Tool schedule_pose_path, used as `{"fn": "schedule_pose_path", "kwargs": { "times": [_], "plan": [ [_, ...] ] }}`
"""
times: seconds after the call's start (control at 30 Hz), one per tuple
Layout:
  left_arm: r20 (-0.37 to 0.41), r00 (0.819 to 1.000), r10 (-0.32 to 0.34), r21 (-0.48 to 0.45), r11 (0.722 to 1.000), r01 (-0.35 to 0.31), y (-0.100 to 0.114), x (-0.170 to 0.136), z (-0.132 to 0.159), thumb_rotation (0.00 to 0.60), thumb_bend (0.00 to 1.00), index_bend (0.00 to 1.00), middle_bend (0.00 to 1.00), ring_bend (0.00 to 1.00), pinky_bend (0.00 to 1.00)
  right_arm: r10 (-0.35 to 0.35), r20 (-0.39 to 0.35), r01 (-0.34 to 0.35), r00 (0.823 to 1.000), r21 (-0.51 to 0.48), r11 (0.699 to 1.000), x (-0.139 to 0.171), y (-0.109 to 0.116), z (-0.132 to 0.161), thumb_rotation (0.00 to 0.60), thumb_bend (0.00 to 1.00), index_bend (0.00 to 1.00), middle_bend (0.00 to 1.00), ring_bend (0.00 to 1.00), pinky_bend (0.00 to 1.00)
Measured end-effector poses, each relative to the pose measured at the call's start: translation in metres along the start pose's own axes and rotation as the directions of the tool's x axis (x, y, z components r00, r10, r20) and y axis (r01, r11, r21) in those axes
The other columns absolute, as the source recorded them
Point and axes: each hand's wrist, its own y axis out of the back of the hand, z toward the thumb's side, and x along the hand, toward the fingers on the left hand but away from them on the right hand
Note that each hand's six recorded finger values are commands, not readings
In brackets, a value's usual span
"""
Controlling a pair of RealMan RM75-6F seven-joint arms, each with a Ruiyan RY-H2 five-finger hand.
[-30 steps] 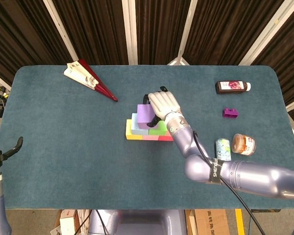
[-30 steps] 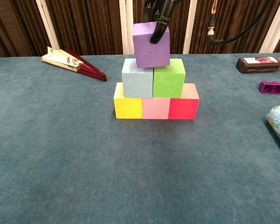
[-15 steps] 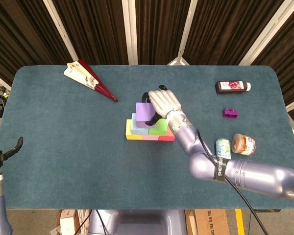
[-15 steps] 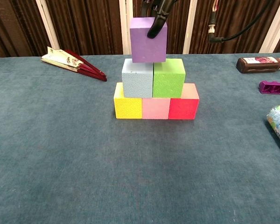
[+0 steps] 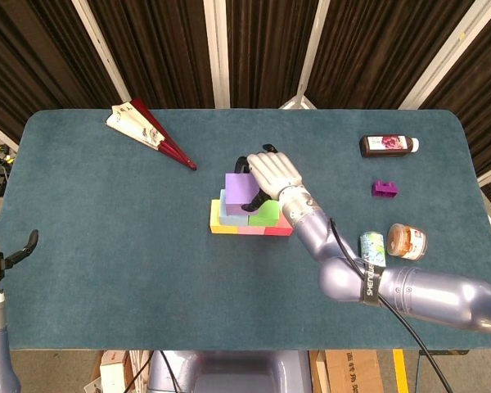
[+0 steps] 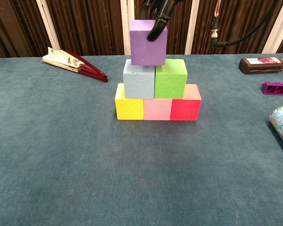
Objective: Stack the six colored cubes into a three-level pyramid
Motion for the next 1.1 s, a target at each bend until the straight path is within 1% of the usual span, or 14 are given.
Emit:
{"fn": "schedule_pose_path", "kwargs": {
  "times": [0.4, 0.7, 1.1],
  "plan": [
    [-0.004, 1.0, 0.005, -0.001, 1.0, -0.005, 0.0016, -0.0003, -0.0002, 0.6, 0.36, 0.05, 0.0, 0.0, 0.0, -0.008, 0.003, 0.008, 1.0, -0.024, 1.0, -0.0052, -0.0035, -0.0056, 0.6, 0.25, 0.44, 0.4, 0.25, 0.0],
    [-0.005, 1.0, 0.001, 0.002, 1.0, -0.001, 0.0007, -0.0002, -0.0004, 0.6, 0.36, 0.05, 0.0, 0.0, 0.0, 0.002, 0.006, -0.002, 1.0, -0.021, 1.0, -0.0085, -0.0067, -0.0072, 0.6, 0.25, 0.44, 0.4, 0.25, 0.0],
    [-0.012, 1.0, 0.0, 0.008, 1.0, 0.0, 0.0006, -0.0002, -0.0015, 0.6, 0.36, 0.05, 0.0, 0.0, 0.0, 0.002, -0.004, -0.003, 1.0, -0.017, 1.0, -0.0045, -0.0072, -0.0076, 0.6, 0.25, 0.44, 0.39, 0.24, 0.0]
  ]
}}
